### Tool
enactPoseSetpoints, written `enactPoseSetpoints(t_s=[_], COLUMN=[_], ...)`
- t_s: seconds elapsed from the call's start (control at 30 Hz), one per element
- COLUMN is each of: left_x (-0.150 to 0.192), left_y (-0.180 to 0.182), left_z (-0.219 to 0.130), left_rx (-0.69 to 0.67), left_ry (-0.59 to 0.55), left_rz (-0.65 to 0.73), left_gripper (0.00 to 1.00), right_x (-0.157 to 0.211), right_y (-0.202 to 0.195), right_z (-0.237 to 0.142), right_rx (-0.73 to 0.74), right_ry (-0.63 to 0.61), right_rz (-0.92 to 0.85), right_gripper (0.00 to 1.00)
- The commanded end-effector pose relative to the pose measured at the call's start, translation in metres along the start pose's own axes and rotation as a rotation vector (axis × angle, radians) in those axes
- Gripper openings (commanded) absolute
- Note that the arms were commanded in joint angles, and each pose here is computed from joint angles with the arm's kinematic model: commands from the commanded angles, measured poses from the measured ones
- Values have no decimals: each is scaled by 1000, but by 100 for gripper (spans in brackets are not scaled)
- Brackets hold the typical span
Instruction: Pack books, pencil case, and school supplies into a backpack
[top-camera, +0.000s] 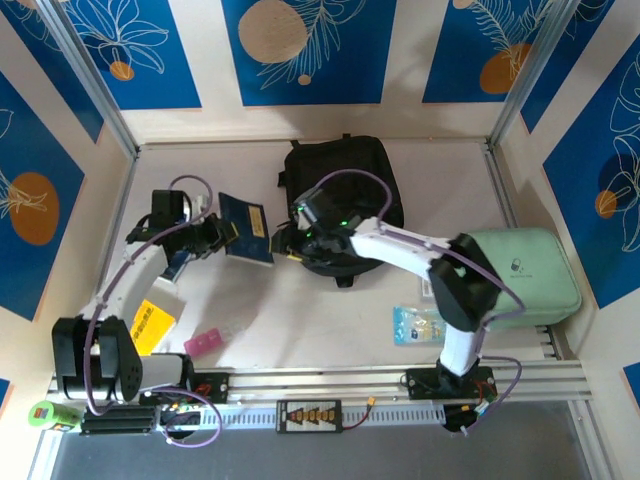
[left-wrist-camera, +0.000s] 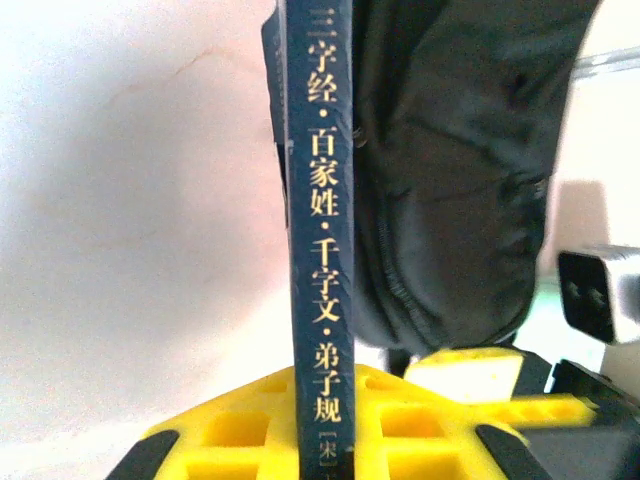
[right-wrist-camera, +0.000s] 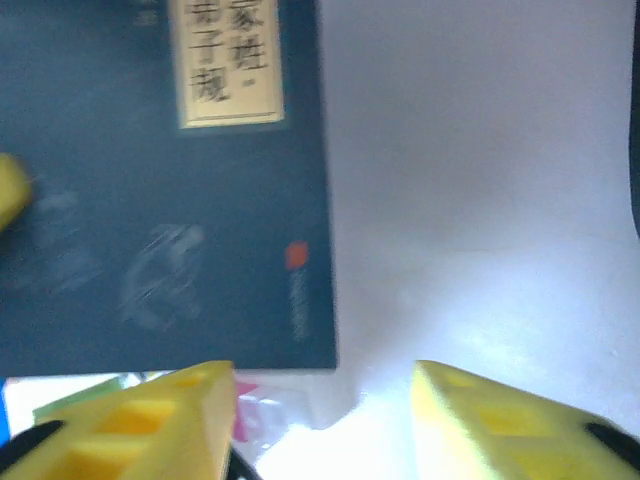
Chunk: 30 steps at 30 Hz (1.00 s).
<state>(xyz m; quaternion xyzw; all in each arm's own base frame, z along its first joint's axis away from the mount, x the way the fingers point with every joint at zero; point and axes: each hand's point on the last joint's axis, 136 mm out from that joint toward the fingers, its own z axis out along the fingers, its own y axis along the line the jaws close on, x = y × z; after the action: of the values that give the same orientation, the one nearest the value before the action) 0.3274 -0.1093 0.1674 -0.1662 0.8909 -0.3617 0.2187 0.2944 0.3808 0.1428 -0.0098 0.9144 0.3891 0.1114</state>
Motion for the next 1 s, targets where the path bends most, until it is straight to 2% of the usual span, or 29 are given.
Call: enactPoseSetpoints(t_s=[0.0, 0.13, 0.2, 0.33, 0.47, 0.63, 0.83, 0.97], left_x=[-27, -43, -48, -48, -33, -23, -1, 11], left_y=[-46, -78, -93, -120, -142, -158, -172, -175], left_z=[-10, -6, -1, 12, 33, 53, 76, 87], left_rx=[167, 309, 370, 475, 526, 577, 587, 598], left_ry=[-107, -182, -211, -236, -224, -219, -141, -108], left_rz=[-35, -127, -170, -230, -266, -303, -315, -326], left_gripper=[0, 0, 0, 0, 0, 0, 0, 0], right_x=[-18, -32, -37, -39, -44, -53, -62, -68], right_y=[15, 3, -7, -27, -35, -45, -45, -39], right_z=[-30, -66, -82, -100, -115, -124, -113, -107], right_rx=[-164, -320, -399, -429, -443, -458, -528, -552], right_ry=[-78, -213, -269, -313, -373, -411, -391, -397], right_rz=[37, 126, 182, 267, 299, 391, 451, 461], right_gripper=[61, 76, 80, 85, 89, 90, 90, 84])
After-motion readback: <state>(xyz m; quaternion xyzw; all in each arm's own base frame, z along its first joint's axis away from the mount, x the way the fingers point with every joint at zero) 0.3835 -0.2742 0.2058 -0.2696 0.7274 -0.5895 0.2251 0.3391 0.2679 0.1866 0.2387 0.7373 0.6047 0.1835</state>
